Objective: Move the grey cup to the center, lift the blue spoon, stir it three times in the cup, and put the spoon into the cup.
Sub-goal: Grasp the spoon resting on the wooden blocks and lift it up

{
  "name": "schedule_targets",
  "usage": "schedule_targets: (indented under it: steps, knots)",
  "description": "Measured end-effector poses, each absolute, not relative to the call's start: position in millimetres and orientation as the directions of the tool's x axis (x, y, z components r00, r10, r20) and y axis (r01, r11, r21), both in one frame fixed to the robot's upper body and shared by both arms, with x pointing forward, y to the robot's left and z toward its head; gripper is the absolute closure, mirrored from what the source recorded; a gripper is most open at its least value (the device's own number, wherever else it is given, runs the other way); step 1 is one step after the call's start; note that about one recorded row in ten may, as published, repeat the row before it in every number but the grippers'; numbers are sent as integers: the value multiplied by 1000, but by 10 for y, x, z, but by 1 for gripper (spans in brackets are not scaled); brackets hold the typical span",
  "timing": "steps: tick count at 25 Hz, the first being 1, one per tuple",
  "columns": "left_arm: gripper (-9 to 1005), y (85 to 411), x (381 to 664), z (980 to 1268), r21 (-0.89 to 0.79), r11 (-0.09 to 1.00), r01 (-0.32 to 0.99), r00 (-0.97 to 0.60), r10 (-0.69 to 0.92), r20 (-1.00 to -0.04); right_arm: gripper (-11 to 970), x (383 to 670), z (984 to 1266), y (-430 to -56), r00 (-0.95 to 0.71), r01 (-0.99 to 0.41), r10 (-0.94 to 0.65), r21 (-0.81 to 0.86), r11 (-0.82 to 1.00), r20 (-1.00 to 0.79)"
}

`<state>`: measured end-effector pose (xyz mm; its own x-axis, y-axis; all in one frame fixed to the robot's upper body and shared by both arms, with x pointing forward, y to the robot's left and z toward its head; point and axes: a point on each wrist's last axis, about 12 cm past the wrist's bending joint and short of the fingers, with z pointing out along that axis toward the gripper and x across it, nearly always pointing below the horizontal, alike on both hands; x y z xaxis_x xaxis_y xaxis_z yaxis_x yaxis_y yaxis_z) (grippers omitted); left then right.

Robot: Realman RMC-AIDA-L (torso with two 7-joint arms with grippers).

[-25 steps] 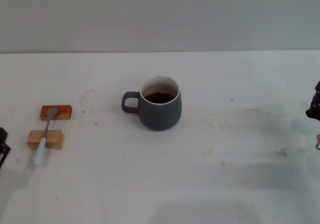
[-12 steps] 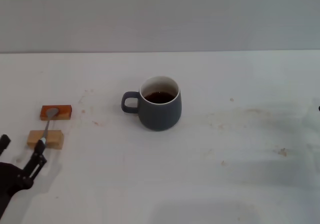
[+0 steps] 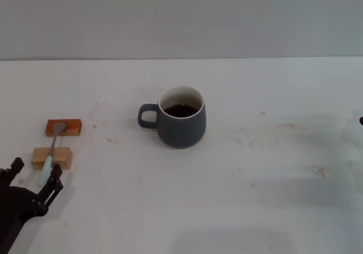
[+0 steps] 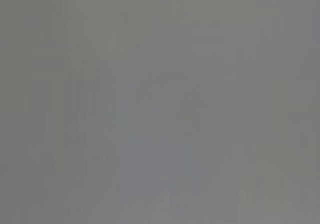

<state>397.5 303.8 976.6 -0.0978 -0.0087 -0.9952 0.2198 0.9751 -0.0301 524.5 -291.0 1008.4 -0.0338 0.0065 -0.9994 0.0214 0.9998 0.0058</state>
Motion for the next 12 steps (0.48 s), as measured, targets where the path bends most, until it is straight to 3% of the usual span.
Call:
schedule_targets:
  steps: [12]
  knots:
    - [171,3031,4027,9708,-25,975,219,-151,9,-988,960,5285,10091,-2884,-41,13,6,6,1000,-999]
